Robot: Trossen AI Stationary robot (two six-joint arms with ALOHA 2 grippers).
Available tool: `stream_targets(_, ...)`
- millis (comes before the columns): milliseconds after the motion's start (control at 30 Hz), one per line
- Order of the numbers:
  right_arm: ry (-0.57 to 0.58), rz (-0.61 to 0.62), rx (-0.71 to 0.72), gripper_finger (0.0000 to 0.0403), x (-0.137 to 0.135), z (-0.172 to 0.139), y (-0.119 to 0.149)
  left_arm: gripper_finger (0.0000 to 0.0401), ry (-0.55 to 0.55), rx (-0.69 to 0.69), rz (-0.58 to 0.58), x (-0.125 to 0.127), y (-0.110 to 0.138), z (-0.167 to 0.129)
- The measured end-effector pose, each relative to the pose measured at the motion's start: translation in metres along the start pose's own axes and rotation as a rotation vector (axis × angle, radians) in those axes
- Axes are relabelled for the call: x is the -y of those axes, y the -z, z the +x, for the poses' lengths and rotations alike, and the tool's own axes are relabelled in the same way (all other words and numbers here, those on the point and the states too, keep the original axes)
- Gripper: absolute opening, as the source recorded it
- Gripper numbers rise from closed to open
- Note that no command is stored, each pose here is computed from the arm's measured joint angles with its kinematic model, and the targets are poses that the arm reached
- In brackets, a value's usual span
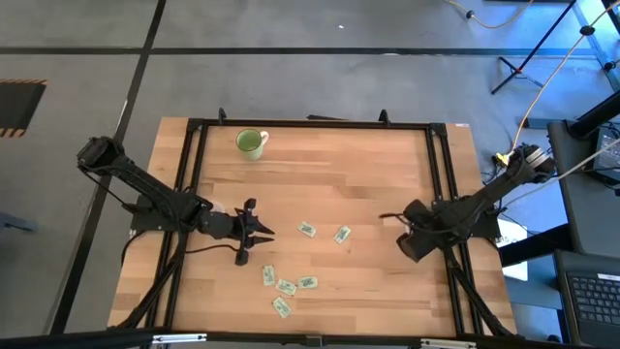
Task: Pick and place items into bin
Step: Put the white stevia packet into the right transparent bin
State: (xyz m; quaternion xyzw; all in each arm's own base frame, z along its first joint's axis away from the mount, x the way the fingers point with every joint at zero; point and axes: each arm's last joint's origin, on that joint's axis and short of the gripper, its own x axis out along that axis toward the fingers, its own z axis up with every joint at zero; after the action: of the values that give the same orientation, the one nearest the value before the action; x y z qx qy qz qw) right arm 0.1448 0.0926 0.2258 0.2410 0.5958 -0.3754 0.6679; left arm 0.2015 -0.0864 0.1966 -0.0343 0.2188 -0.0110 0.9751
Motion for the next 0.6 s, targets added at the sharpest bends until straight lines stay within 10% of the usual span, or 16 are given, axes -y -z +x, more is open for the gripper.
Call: stream_targets(600,-0.002,0.184,-0.046,0.0017,0.013,0.035,0.008,0.0075,0.001,0.006,-0.006,0.000,-0.001,0.000)
